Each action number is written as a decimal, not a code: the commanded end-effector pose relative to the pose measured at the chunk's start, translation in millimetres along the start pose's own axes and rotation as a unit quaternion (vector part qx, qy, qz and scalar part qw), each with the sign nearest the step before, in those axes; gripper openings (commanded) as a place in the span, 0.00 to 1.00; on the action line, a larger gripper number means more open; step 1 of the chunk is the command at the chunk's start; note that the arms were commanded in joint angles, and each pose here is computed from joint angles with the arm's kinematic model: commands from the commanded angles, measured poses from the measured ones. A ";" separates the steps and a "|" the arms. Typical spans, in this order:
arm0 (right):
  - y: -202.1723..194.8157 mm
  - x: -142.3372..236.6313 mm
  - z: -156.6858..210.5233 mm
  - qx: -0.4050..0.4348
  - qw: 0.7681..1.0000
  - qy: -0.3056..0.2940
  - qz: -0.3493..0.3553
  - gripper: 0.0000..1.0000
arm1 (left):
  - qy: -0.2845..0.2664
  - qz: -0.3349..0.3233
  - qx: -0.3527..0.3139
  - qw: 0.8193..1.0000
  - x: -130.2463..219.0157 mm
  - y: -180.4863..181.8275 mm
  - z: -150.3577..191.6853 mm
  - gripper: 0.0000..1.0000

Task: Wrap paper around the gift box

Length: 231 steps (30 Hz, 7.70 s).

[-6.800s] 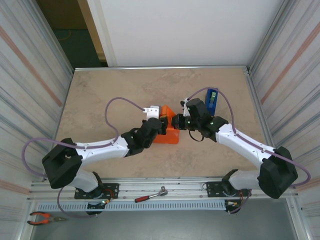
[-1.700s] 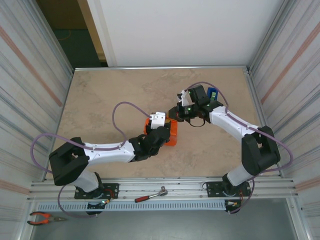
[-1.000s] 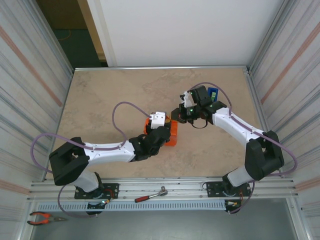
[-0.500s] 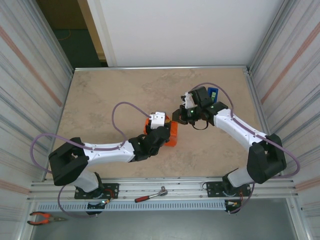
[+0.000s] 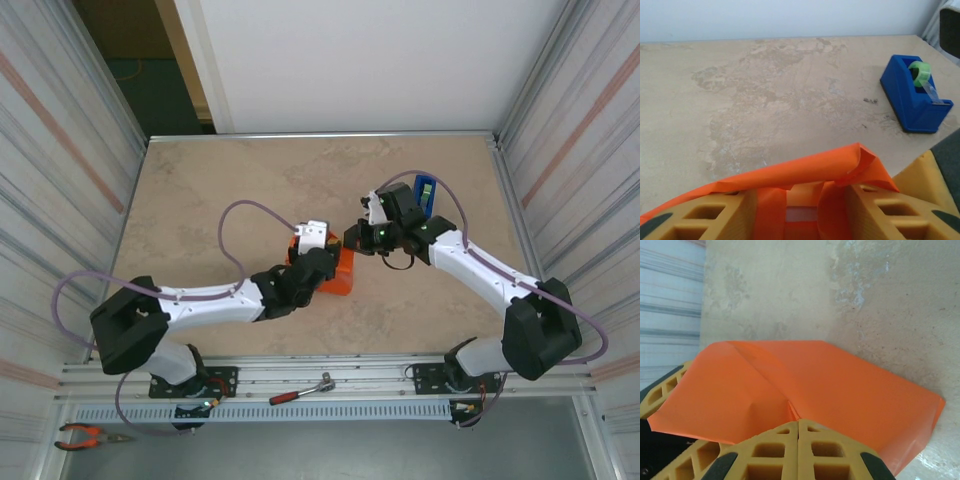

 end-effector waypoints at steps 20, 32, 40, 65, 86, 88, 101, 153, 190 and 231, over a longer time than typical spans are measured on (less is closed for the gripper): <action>-39.3 -15.4 80.8 -0.056 0.991 0.108 0.055 0.00 | 0.115 0.126 0.100 0.980 -5.9 35.8 -84.9 0.54; -39.5 -16.5 82.5 -0.057 0.991 0.105 0.054 0.00 | 0.350 0.167 0.011 0.922 -57.8 34.0 -42.7 0.12; -41.1 -14.8 83.6 -0.056 0.991 0.104 0.058 0.00 | 0.445 0.182 0.002 0.877 -47.2 32.3 -15.2 0.03; -44.8 -13.6 86.0 -0.062 0.991 0.102 0.066 0.00 | 0.492 0.241 -0.003 0.837 11.8 19.8 -22.8 0.00; -47.2 -14.9 88.3 -0.066 0.990 0.105 0.071 0.00 | 0.511 0.245 -0.029 0.823 42.9 20.0 -6.9 0.00; -47.2 -15.2 88.9 -0.067 0.990 0.106 0.071 0.00 | 0.513 0.246 -0.032 0.822 44.8 18.5 -4.5 0.00; -45.1 -15.3 89.4 -0.066 0.990 0.106 0.072 0.00 | 0.524 0.238 -0.057 0.816 57.7 20.7 22.6 0.00; 18.2 -26.2 78.6 0.023 0.993 0.110 0.040 0.00 | 0.459 0.301 -0.027 0.835 82.9 2.8 -4.5 0.03; 59.1 -10.4 54.7 0.040 0.996 0.084 -0.006 0.00 | 0.499 0.247 -0.092 0.825 79.7 20.7 57.2 0.00; 24.2 -23.6 87.7 0.020 0.993 0.108 0.037 0.00 | 0.457 0.279 -0.092 0.839 67.9 12.5 30.9 0.00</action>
Point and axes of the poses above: each hand's point on the last joint's axis, 136 mm out from that joint toward the fingers, its own x axis back along the fingers, its own y axis along the line the jaws close on, z = x × y, the point moved 1 cm from there along x, back along the fingers, and after that the axes turned 11 degrees about x, right-handed, at the moved point
